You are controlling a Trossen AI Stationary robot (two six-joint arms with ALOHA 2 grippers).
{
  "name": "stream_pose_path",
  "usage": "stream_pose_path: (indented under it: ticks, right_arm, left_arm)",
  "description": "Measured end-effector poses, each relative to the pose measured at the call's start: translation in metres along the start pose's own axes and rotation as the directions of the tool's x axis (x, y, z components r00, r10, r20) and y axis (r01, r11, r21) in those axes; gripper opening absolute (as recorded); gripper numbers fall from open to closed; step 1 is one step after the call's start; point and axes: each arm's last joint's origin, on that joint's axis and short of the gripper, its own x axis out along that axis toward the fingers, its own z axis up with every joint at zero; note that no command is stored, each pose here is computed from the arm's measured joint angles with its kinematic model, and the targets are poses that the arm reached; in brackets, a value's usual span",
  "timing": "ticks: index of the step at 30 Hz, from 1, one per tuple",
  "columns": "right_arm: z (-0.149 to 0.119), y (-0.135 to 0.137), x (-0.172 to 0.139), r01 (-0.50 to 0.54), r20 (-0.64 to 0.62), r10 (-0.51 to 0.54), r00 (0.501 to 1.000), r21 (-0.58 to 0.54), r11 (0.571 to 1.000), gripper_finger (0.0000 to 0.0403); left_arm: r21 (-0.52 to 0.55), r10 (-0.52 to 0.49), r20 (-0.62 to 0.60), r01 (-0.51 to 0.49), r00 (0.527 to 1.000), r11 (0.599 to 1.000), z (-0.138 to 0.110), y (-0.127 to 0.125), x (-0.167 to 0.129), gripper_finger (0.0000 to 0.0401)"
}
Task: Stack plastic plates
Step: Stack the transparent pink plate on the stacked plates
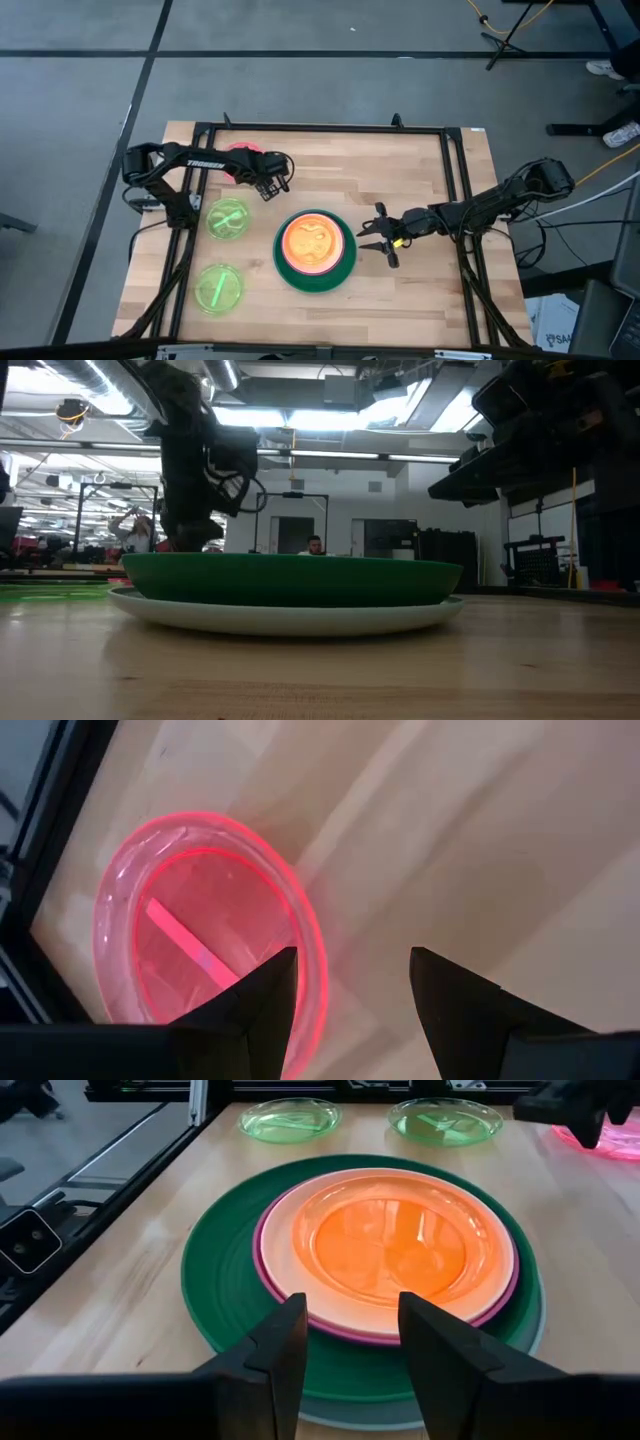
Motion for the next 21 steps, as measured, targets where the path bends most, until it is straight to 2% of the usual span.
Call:
stream_pose_path:
  ticks: [5, 13, 21]
  right_arm:
    - [0.0, 0.0, 0.0, 0.001, 0.0, -0.001, 1.0, 0.0, 1.0, 0.0151]
    - [-0.001, 0.0, 0.0, 0.003, -0.01, -0.003, 1.0, -0.002, 1.0, 0.0151]
    - [-0.002, 0.0, 0.0, 0.005, -0.021, -0.005, 1.0, -0.003, 1.0, 0.0151]
  left_arm:
    - [-0.063, 0.017, -0.058, -0.02, 0.998, 0.998, 0.003, 0.01, 0.016, 0.0188]
    - [-0.087, 0.025, -0.104, -0.034, 0.994, 0.996, 0.005, 0.017, 0.03, 0.0184]
    - [-0.089, 0.028, -0.107, -0.037, 0.994, 0.995, 0.006, 0.023, 0.033, 0.0144]
